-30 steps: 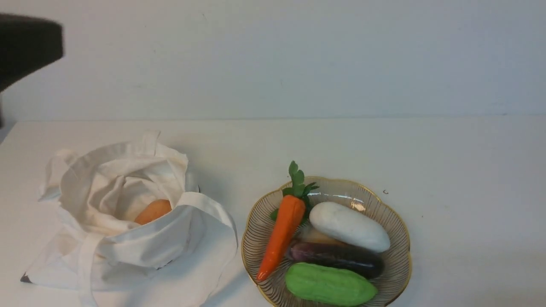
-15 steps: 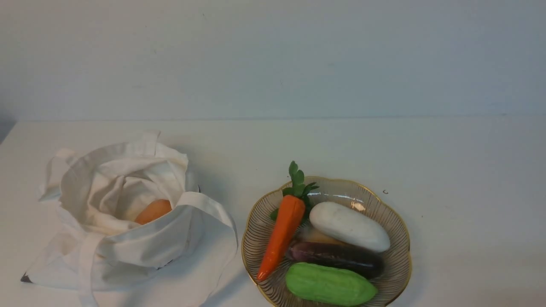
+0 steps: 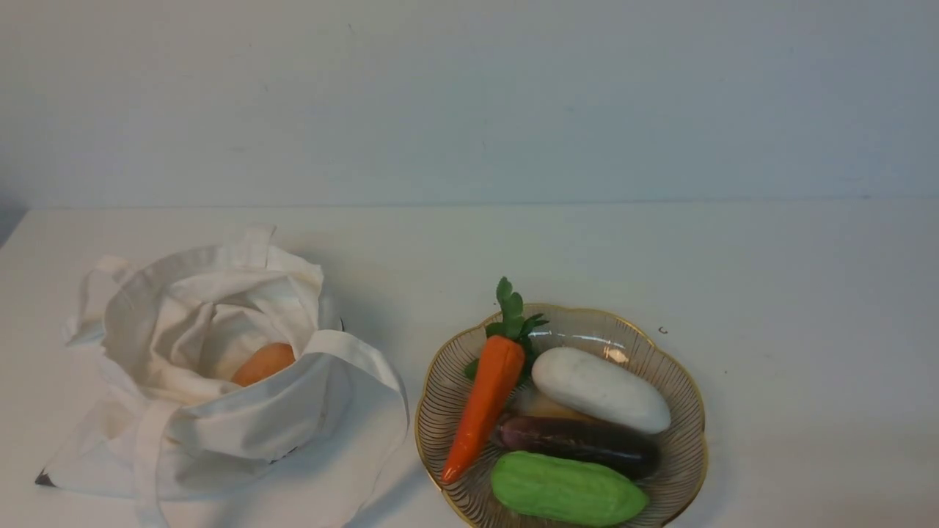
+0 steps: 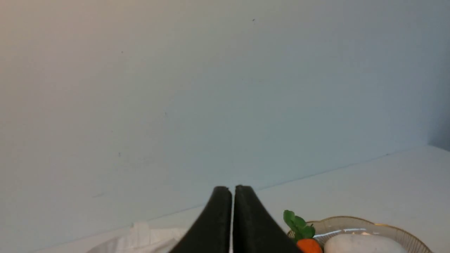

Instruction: Take vegetables from cloth bag on white table place on plate.

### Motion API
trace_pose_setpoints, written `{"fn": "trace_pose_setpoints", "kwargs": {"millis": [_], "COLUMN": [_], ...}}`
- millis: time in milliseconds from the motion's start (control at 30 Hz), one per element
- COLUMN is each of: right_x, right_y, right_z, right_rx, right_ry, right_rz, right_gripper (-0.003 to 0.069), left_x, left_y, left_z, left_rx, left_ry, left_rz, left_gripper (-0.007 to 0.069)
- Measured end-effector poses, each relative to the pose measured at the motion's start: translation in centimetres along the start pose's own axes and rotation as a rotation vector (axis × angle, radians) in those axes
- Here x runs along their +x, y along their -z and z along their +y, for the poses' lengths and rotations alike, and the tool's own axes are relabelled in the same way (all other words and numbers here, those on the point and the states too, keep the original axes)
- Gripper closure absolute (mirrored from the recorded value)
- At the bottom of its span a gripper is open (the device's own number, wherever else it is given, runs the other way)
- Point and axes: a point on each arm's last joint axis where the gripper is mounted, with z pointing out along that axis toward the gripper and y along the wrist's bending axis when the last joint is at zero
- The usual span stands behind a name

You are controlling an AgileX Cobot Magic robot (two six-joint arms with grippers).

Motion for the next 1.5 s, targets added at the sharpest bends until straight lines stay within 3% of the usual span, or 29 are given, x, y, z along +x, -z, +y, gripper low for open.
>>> {"fn": "trace_pose_setpoints", "kwargs": {"millis": [133, 400, 733, 1500], "right_x": [0.0, 0.0, 0.0, 0.0], "right_y": [0.0, 0.0, 0.0, 0.0], "right_z": [0.0, 0.0, 0.0, 0.0], "right_rx": [0.0, 0.0, 0.0, 0.0], "right_ry": [0.0, 0.0, 0.0, 0.0], "right_rz": [0.0, 0.0, 0.0, 0.0], "right_gripper": [0.0674, 0.0674, 0.0674, 0.0674], "left_x": [1.1, 5.6, 14.3, 14.5], "left_y": [-0.4, -1.4, -2.1, -2.3], "left_z": [0.3, 2.1, 2.7, 2.8], "left_rx": [-0.025, -0.189, -0.278, -0.302], "left_ry": [-0.034, -0.026, 0.028, 0.064], "left_rz": [0.045, 0.216, 0.449, 0.4], "left_gripper": [0.063, 0.063, 0.063, 0.063]}}
